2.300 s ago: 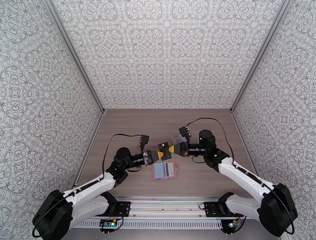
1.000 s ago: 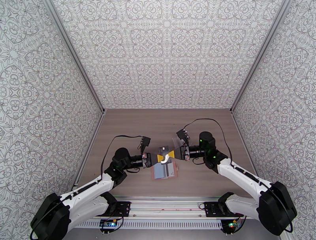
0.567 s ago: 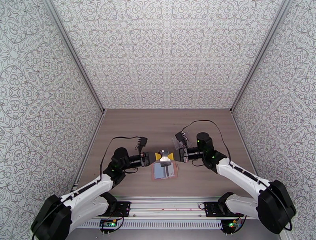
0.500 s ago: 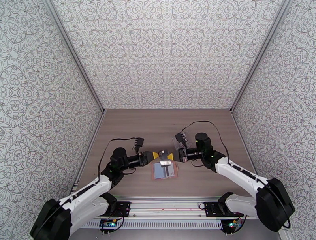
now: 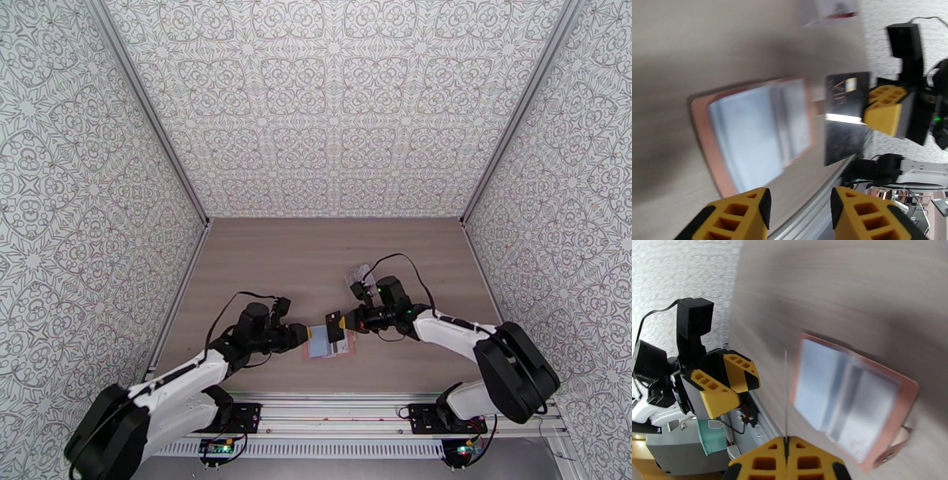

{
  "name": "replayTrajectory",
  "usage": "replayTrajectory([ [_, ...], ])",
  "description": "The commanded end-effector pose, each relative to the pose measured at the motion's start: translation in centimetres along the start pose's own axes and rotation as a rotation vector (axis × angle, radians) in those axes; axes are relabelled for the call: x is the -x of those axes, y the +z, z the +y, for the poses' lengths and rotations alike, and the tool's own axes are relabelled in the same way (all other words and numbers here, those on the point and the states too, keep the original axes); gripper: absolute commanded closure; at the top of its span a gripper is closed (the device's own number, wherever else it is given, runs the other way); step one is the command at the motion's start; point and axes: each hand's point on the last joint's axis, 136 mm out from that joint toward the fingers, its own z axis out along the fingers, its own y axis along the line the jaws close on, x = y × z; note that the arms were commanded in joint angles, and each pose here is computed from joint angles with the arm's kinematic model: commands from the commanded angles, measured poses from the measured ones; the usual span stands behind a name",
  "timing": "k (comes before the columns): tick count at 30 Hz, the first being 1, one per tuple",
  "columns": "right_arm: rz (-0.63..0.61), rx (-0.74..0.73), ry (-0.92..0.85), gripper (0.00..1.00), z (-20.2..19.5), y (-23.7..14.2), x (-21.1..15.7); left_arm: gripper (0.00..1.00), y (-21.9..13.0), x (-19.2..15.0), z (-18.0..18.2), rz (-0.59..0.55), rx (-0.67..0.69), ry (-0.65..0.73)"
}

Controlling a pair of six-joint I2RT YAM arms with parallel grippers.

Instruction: Put the credit cards into the card holder

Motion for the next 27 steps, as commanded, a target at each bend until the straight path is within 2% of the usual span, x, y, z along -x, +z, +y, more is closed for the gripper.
replayTrajectory([
  [1, 0.006, -0.058, 0.004, 1.00, -1.4, 0.4, -0.8, 0.54, 1.0, 0.8, -0.2, -0.022, -0.003, 0.041],
  [10, 0.019, -0.097, 0.006, 1.00, -2.4, 1.1, -1.3, 0.54, 2.5, 0.7, 0.4, 0.001, 0.030, 0.041],
  [27, 0.017, -0.117, -0.018, 1.00, -2.0, 0.9, -1.1, 0.55, 2.7, 0.4, 1.1, 0.013, 0.080, 0.026],
])
